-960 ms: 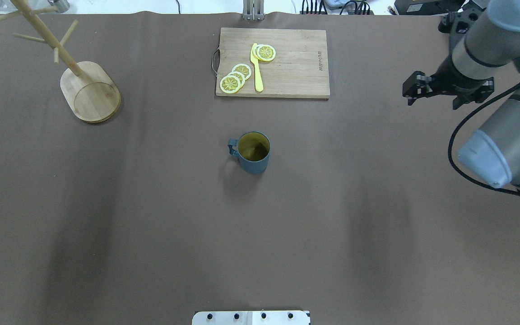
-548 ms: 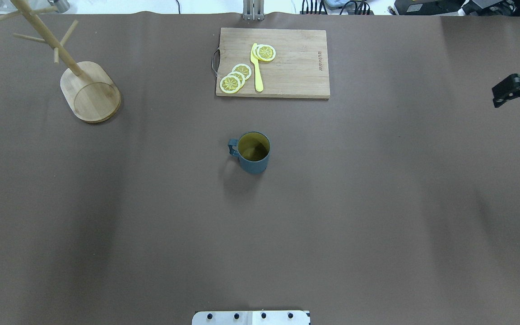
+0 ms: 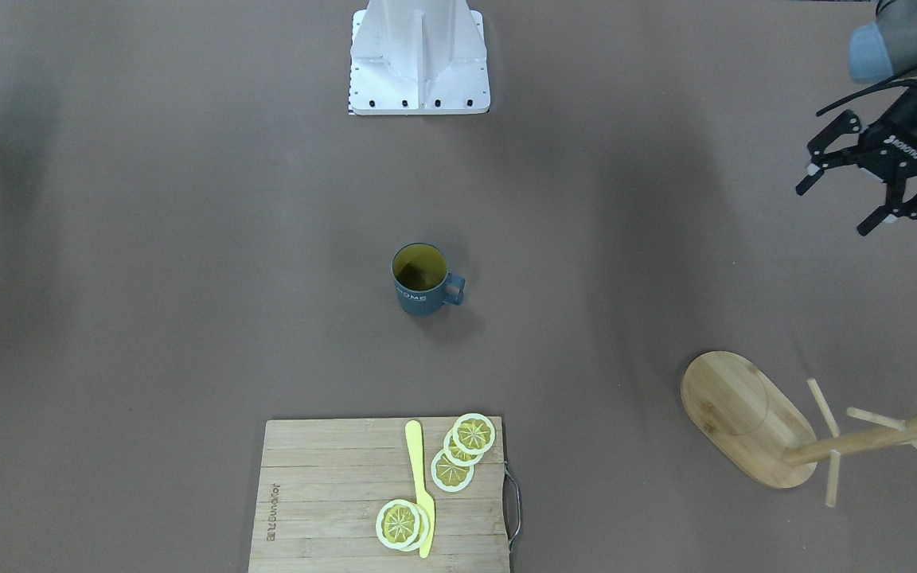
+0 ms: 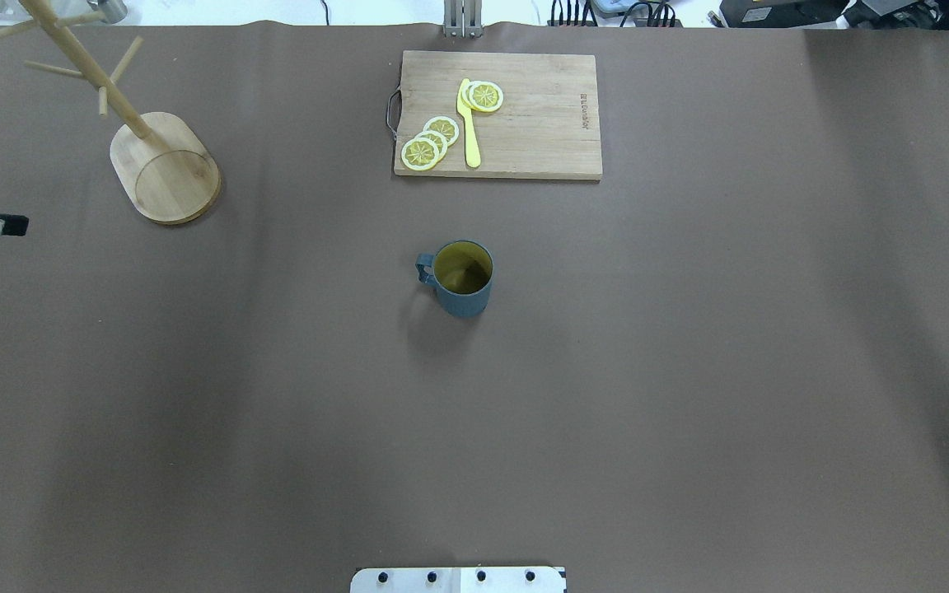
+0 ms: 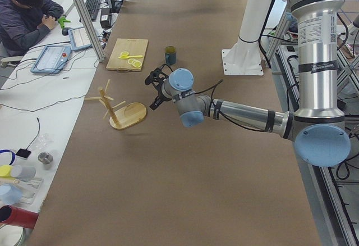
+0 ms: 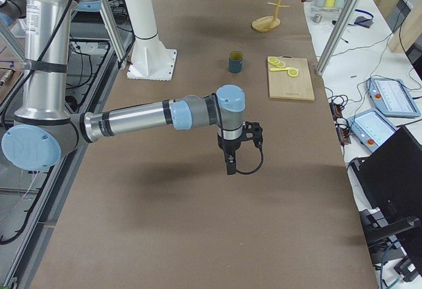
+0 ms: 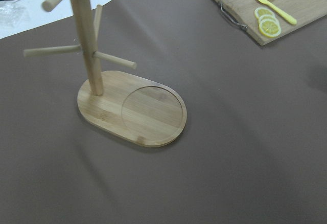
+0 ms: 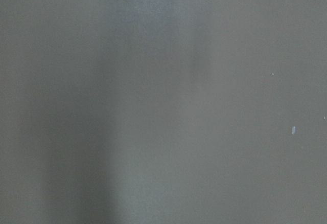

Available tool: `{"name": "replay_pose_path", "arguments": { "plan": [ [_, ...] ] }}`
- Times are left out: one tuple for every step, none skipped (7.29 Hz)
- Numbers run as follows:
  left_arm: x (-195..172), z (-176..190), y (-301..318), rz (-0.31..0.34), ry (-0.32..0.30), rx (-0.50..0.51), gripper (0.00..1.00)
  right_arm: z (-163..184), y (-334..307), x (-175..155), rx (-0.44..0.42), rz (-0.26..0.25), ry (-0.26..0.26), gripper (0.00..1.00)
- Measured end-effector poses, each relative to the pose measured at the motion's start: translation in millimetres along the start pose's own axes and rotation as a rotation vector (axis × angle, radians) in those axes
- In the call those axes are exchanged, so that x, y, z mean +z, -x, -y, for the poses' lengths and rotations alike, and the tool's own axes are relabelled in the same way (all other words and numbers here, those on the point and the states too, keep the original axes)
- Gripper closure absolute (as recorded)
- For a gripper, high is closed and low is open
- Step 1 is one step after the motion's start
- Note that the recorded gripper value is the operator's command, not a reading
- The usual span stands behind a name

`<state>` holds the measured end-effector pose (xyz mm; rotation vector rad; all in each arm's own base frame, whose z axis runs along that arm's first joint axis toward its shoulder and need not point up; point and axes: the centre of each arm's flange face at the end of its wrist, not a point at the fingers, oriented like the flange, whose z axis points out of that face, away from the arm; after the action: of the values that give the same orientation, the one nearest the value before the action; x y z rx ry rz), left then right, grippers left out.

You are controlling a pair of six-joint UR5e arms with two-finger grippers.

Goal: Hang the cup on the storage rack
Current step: 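Reach the left gripper toward the blue mug's handle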

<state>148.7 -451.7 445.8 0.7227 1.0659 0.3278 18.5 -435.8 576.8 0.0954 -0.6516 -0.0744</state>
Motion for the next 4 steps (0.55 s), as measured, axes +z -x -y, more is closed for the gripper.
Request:
{"name": "replay_pose_path", "arguments": {
  "plan": [
    [33.9, 11.4, -31.1, -0.013, -0.012, 0.003, 0.01, -22.6, -25.8, 13.0, 0.026, 0.005, -0.007, 0.00],
    [68.5, 20.1, -60.6, -0.039, -0.012, 0.009, 0.02, -39.6, -45.9, 21.8, 0.058, 0.009, -0.006, 0.00],
    [104.4, 26.7, -83.3, -0.072, 0.003, 0.019, 0.02, -53.0, -57.5, 27.6, 0.080, 0.011, 0.001, 0.00],
    [136.9, 33.7, -103.1, -0.098, 0.014, 0.032, 0.02, -61.0, -63.1, 30.5, 0.091, 0.009, 0.008, 0.00]
  ]
}}
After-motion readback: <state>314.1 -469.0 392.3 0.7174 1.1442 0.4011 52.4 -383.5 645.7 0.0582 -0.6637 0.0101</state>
